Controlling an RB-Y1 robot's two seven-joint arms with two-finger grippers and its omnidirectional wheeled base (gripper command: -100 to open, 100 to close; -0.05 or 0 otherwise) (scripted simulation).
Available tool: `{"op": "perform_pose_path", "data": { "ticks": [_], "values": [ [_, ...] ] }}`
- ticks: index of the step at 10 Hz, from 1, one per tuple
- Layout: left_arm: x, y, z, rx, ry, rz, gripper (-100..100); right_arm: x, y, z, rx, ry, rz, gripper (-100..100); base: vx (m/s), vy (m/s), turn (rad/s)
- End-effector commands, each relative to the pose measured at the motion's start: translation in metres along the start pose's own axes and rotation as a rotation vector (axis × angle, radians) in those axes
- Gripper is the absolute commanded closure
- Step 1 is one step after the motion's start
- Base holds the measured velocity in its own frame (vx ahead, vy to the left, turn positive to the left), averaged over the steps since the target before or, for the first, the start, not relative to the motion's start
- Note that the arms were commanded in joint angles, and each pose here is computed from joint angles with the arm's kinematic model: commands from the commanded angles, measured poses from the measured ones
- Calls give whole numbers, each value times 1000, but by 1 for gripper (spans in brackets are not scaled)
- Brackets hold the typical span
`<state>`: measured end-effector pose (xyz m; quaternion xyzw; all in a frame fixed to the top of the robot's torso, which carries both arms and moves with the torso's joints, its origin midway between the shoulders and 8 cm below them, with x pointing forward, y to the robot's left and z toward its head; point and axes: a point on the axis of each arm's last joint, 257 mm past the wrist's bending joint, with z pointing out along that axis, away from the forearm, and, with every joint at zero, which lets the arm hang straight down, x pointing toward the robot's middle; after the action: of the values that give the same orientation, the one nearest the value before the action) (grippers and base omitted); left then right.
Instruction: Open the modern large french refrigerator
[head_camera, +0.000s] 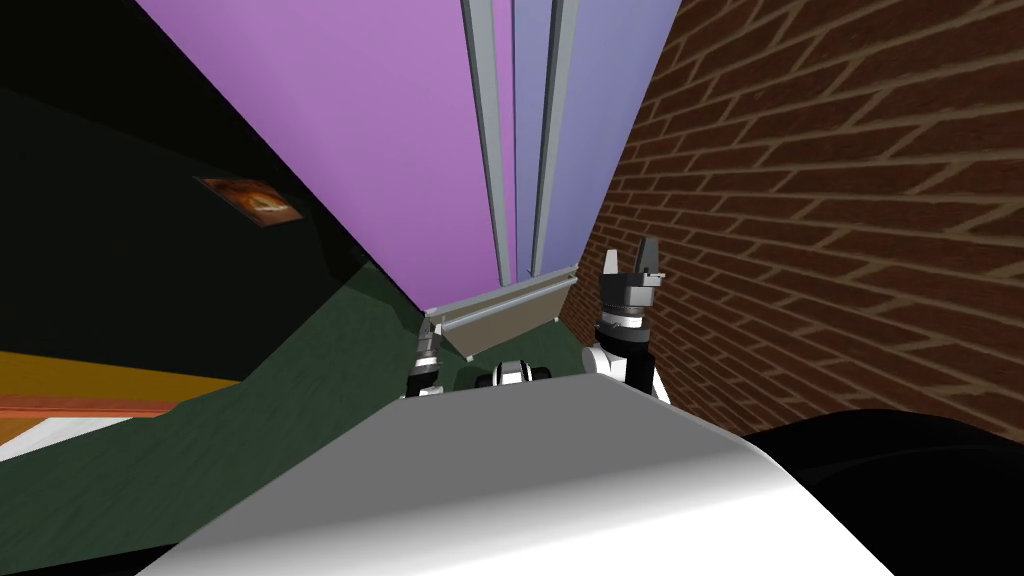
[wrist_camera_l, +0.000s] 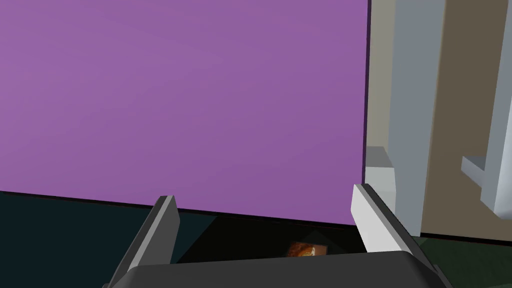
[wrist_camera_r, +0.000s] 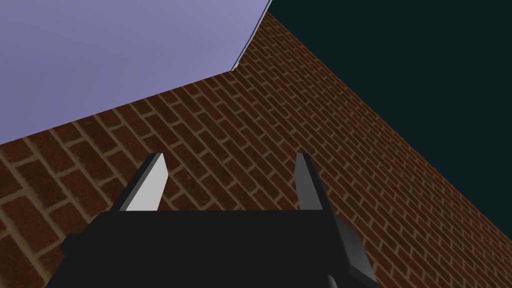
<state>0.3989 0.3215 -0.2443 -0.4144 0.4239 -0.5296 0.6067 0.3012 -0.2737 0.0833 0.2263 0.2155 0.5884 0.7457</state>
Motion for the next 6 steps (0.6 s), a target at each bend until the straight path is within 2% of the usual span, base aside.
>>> {"op": "perform_pose_path", "data": {
  "ticks": [1,5,6],
  "values": [
    [-4,17,-8,-28,-15,-5,-100,0,0,0,0,0,0,0,63,-28,16],
    [-12,53,-27,-86,-52,-19,-100,0,0,0,0,0,0,0,76,-44,28],
    [-12,56,-29,-93,-53,-19,-100,0,0,0,0,0,0,0,58,-25,14]
  ]
}}
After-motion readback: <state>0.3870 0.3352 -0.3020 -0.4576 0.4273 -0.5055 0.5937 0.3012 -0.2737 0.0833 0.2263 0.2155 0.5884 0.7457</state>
